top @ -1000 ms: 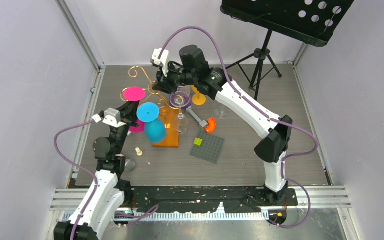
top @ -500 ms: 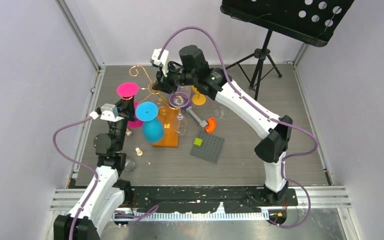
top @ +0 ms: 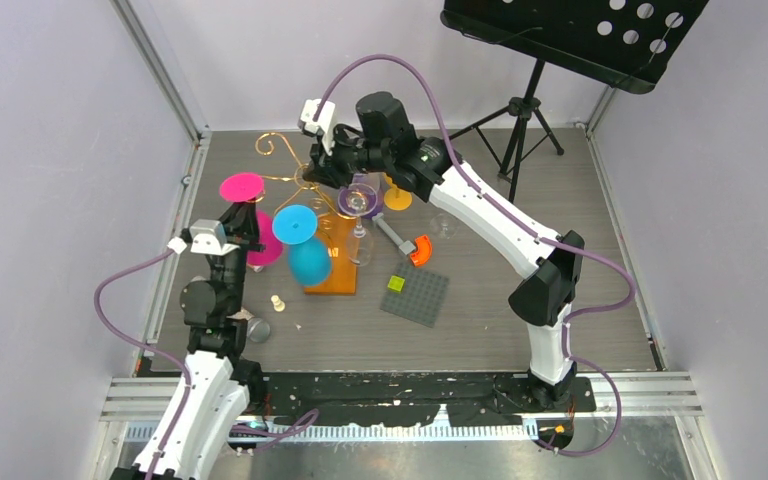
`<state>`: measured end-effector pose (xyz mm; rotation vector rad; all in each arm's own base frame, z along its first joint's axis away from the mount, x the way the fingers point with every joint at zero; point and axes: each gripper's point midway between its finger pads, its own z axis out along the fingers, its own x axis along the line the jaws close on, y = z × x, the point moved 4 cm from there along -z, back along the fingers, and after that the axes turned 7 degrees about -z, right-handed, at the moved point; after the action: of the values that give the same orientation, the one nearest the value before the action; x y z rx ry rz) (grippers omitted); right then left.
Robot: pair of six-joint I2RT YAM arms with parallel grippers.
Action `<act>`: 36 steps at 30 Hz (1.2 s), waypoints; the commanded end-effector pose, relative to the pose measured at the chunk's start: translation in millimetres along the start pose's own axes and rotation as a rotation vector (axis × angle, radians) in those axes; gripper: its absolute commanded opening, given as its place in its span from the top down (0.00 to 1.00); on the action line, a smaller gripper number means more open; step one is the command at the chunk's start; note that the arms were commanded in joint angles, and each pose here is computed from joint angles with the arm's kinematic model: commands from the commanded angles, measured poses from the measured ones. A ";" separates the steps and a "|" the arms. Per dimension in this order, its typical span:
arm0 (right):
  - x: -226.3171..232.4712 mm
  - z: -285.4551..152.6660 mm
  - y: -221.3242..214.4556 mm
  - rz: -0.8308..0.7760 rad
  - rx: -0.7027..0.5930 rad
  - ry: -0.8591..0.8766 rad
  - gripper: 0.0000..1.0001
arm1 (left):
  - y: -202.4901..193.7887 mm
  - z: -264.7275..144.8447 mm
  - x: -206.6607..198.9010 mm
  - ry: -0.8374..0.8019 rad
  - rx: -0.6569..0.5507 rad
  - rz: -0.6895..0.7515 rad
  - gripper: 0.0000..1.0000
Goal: Place the wine glass upside down on the wine glass rack
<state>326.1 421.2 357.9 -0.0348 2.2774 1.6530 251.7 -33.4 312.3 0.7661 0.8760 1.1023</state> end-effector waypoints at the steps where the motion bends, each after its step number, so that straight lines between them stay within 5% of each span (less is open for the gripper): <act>1: -1.4 -8.5 10.2 -0.031 -0.012 -0.019 0.93 | 21.1 -1.3 -6.9 -0.049 -0.077 0.037 1.00; 6: -0.8 -8.7 10.3 -0.031 -0.012 -0.018 0.93 | 8.0 -3.0 -25.4 -0.196 -0.012 0.046 1.00; 13: -0.8 -9.1 11.4 -0.034 -0.013 -0.021 0.91 | -9.5 -3.3 -19.0 -0.163 0.055 0.037 1.00; 19: -1.0 -10.1 12.2 -0.040 -0.012 -0.026 0.88 | -14.5 -8.7 -10.2 -0.104 0.069 0.035 0.61; 27: -0.2 -9.6 18.0 -0.049 -0.022 -0.030 0.84 | -1.9 -16.5 -10.4 -0.084 0.092 0.045 0.30; 31: -2.5 -11.3 22.3 -0.059 -0.028 -0.045 0.81 | 7.8 -26.9 -11.9 -0.081 0.107 0.057 0.05; 36: -3.9 -13.2 27.2 -0.067 -0.040 -0.058 0.78 | 24.1 -41.6 -9.9 -0.044 0.102 0.065 0.00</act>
<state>324.5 423.0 358.0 -0.0358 2.2736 1.6433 217.3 -41.6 302.5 0.9253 0.8539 1.0593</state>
